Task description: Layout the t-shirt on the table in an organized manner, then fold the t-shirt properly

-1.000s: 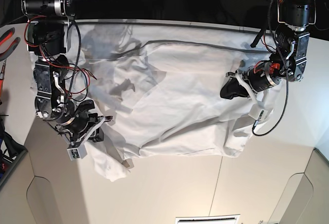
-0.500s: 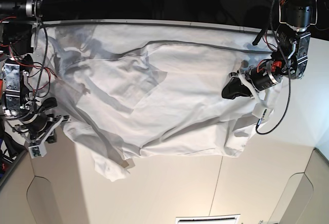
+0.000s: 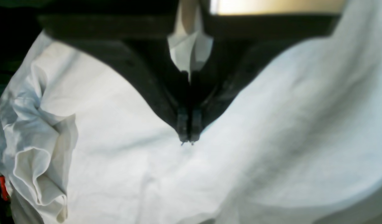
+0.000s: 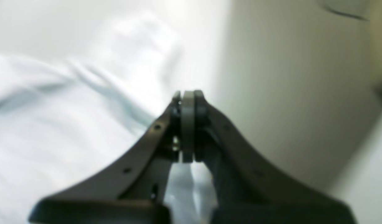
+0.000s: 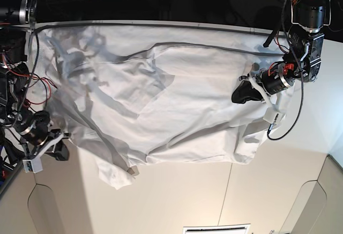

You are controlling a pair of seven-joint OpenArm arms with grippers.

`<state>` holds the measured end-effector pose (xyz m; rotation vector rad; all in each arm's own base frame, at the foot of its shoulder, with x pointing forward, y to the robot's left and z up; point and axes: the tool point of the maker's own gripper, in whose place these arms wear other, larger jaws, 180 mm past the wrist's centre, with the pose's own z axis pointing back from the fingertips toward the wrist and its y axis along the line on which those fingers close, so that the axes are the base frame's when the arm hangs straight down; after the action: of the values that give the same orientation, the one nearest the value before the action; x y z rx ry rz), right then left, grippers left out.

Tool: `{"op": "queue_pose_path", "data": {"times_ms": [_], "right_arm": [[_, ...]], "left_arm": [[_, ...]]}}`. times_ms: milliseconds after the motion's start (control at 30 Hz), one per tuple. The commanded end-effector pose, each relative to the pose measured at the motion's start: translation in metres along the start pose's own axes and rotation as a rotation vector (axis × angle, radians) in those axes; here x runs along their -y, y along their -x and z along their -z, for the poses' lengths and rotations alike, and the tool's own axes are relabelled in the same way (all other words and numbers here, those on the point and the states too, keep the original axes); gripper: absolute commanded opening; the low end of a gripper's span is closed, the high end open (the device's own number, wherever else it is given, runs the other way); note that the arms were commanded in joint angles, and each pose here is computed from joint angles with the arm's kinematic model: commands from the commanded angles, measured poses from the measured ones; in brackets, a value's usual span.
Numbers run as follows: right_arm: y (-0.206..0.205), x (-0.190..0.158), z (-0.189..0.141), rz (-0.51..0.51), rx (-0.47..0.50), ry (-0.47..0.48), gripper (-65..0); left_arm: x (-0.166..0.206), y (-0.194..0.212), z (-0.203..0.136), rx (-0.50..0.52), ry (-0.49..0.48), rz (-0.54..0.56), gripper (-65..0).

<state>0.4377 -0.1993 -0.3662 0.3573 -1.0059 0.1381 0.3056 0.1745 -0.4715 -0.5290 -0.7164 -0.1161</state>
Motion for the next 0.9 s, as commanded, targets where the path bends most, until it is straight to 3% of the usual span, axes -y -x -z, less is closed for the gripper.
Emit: {"op": "queue_pose_path", "data": {"times_ms": [0, 167, 300, 400, 567, 667, 867], "right_arm": [[-0.030, -0.011, 0.003, -0.002, 0.086, -0.027, -65.0], [-0.018, -0.078, 0.037, 0.018, 0.090, -0.119, -65.0], [0.005, -0.118, 0.063, -0.101, 0.063, -0.135, -65.0], [0.032, -0.127, 0.081, -0.229, -0.016, -0.119, -65.0], [0.057, -0.083, 0.095, -0.411, -0.127, 0.094, -65.0], [0.047, -0.047, 0.089, -0.434, -0.131, 0.203, -65.0], [0.020, 0.021, 0.063, -0.488, -0.125, 0.327, -65.0]], "left_arm": [[-0.014, 0.004, -0.005, -0.045, -0.051, 0.022, -65.0], [-0.014, 0.003, -0.005, -0.044, -0.050, 0.022, -65.0], [-0.014, 0.004, -0.005, -0.045, -0.051, 0.022, -65.0], [-0.014, 0.004, -0.005, -0.046, -0.051, 0.023, -65.0], [-0.014, 0.005, -0.005, -0.050, -0.051, 0.022, -65.0], [-0.014, 0.005, -0.005, -0.051, -0.052, 0.023, -65.0], [-0.018, 0.013, -0.007, -0.089, -0.069, 0.049, -65.0]]}}
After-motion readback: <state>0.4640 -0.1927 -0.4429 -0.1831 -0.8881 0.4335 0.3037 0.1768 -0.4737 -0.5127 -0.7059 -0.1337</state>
